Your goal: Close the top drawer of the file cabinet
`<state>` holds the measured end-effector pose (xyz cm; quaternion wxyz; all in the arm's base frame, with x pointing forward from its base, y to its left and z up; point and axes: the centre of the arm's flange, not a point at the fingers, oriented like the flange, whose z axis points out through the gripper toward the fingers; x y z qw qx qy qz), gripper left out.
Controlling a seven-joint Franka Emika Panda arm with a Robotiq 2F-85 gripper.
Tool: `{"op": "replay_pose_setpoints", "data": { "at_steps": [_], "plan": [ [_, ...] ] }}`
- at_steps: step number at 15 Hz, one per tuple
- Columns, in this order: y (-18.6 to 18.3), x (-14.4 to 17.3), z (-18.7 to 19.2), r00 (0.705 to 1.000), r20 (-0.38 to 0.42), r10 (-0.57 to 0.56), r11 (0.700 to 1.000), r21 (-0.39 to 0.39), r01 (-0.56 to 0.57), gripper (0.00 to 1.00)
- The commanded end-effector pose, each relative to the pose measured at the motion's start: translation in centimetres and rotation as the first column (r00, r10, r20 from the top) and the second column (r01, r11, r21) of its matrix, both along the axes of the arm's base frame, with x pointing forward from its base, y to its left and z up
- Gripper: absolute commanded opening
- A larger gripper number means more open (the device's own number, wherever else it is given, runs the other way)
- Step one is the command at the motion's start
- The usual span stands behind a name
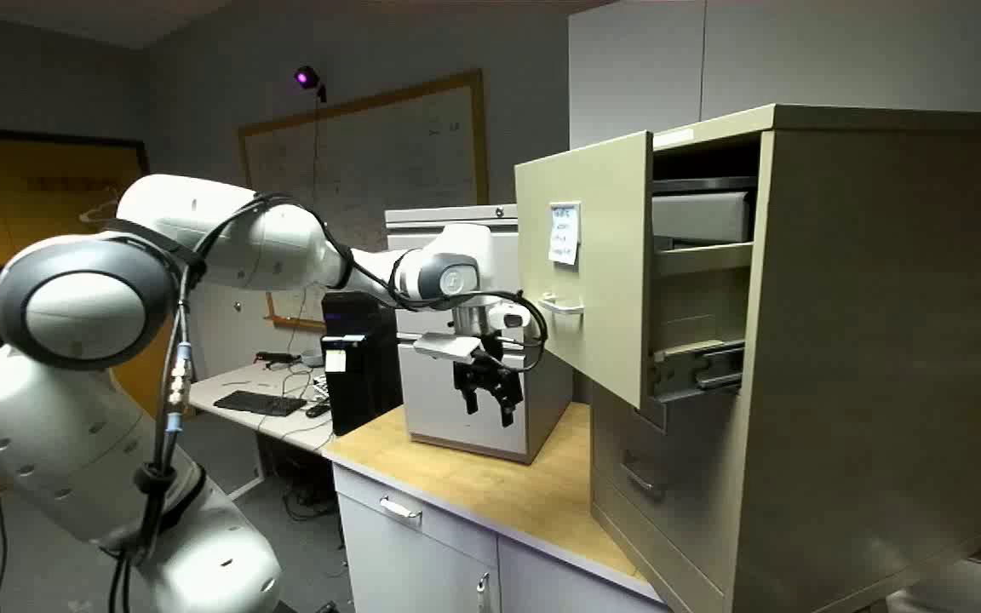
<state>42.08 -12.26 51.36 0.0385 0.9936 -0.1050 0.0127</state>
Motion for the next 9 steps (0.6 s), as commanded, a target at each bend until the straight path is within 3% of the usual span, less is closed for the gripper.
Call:
{"op": "replay_pose_setpoints", "data": {
  "at_steps": [1,9],
  "plan": [
    [-0.01,0.02,0.06,1.0,0.002,0.0,1.0,-0.001,0.0,1.0],
    [-0.03,0.1,0.23,1.0,0.012,-0.011,1.0,-0.014,0.011,1.0]
  ]
}}
